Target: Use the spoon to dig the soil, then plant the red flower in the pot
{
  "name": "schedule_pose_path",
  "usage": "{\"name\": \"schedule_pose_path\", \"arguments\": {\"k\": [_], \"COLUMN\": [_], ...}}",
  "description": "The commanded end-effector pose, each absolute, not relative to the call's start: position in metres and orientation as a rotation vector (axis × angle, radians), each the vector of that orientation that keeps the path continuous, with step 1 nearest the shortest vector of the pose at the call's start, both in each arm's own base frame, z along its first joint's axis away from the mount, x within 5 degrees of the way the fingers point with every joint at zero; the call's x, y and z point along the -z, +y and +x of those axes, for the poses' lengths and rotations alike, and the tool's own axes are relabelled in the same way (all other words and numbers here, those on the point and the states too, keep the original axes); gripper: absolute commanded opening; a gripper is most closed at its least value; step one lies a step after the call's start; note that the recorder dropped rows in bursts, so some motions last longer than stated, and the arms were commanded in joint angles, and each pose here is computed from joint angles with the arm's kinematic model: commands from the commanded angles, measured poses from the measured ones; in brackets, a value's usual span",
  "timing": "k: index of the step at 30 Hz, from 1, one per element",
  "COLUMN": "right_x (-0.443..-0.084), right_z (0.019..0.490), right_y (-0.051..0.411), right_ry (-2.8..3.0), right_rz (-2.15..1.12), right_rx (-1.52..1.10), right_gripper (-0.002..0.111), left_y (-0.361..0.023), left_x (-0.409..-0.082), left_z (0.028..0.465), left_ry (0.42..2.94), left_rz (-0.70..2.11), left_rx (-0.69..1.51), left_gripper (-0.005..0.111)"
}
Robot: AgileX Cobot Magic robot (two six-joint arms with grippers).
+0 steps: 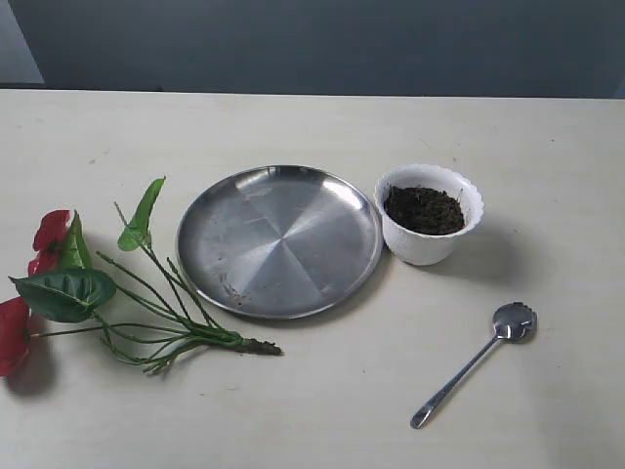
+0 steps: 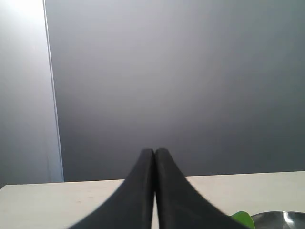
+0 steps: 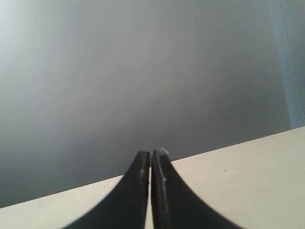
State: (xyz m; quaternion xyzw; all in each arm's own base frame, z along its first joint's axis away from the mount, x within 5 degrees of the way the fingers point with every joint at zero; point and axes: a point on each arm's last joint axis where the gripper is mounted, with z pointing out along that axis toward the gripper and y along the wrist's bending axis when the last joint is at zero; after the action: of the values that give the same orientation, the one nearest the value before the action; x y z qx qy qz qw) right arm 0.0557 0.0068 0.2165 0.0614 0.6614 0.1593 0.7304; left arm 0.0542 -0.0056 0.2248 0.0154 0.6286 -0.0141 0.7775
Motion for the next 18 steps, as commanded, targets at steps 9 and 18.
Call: {"name": "schedule_pose_path", "arguments": {"k": [9, 18], "right_x": [-0.229, -0.241], "right_z": [0.053, 0.049], "right_y": [0.0, -0.006], "right_ry": [1.257, 0.996], "right_rz": [0.454, 0.728], "right_rx": [-0.676, -1.067], "right_gripper": [0.003, 0.003], "left_y": [-0.006, -0.006], "left_x": [-0.224, -0.224], "left_z": [0.054, 0.054], "left_ry": [1.361, 1.361], "left_rz": [0.037, 0.037], "left_rx": [0.041, 0.041], "left_gripper": [0.0, 0.0]}}
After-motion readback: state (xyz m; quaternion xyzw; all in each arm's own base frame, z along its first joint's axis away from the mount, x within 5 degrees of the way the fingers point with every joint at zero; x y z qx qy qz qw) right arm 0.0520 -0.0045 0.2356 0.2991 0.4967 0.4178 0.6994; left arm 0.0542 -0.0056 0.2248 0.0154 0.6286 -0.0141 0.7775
